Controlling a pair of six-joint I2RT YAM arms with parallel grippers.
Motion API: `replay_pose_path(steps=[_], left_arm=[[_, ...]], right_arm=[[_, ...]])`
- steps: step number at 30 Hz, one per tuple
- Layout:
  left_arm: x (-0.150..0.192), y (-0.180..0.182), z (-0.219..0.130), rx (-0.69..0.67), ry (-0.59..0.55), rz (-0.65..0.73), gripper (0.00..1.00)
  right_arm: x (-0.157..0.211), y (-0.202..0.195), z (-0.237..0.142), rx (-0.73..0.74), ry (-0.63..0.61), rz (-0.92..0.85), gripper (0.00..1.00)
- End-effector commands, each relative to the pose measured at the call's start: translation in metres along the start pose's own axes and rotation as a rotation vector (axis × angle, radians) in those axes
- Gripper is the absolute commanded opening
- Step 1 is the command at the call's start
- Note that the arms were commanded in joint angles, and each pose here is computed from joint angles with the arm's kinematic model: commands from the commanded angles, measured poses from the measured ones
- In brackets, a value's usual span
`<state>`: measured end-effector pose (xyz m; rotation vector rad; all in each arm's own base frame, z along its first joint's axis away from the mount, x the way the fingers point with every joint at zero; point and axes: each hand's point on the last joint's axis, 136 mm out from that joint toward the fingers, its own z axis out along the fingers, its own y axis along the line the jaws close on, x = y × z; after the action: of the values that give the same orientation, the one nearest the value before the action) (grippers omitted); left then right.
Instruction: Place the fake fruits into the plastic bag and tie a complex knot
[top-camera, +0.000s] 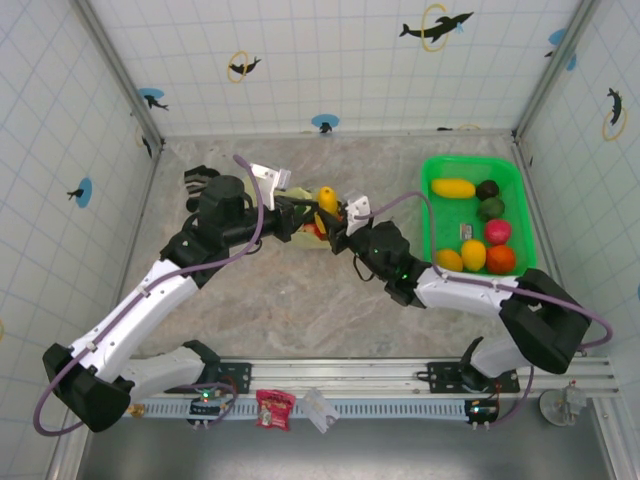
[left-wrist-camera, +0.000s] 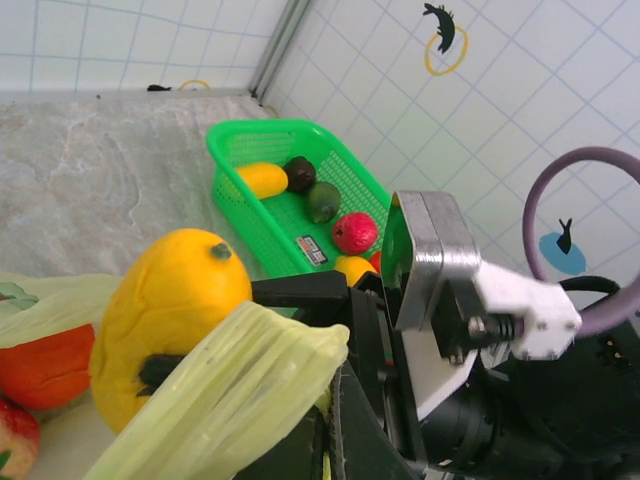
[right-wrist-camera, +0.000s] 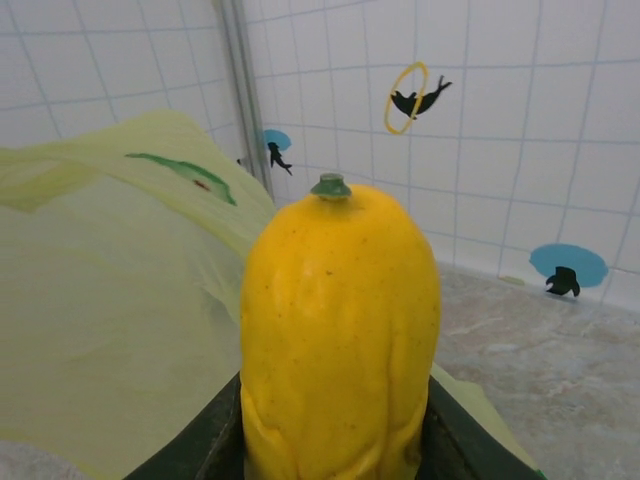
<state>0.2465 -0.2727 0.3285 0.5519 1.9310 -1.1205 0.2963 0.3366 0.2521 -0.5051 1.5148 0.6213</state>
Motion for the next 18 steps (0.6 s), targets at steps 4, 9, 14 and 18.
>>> replay_pose_path(steps=[4, 9, 14, 18], left_arm=[[-0.019, -0.012, -0.004, 0.041, -0.049, 0.013, 0.0], [-0.02, -0.012, -0.002, 0.045, -0.05, 0.013, 0.0], [-0.02, -0.012, -0.001, 0.044, -0.05, 0.01, 0.0], [-0.021, -0.012, -0.002, 0.044, -0.053, 0.012, 0.0]], right_arm=[[-0.01, 0.038, 0.006, -0.206, -0.118, -0.081, 0.43], [0.006, 0.06, 0.033, -0.31, -0.057, -0.057, 0.44], [0.023, 0.051, 0.053, -0.305, 0.006, 0.0, 0.62], [0.026, 0.041, 0.053, -0.283, 0.022, 0.025, 0.79]])
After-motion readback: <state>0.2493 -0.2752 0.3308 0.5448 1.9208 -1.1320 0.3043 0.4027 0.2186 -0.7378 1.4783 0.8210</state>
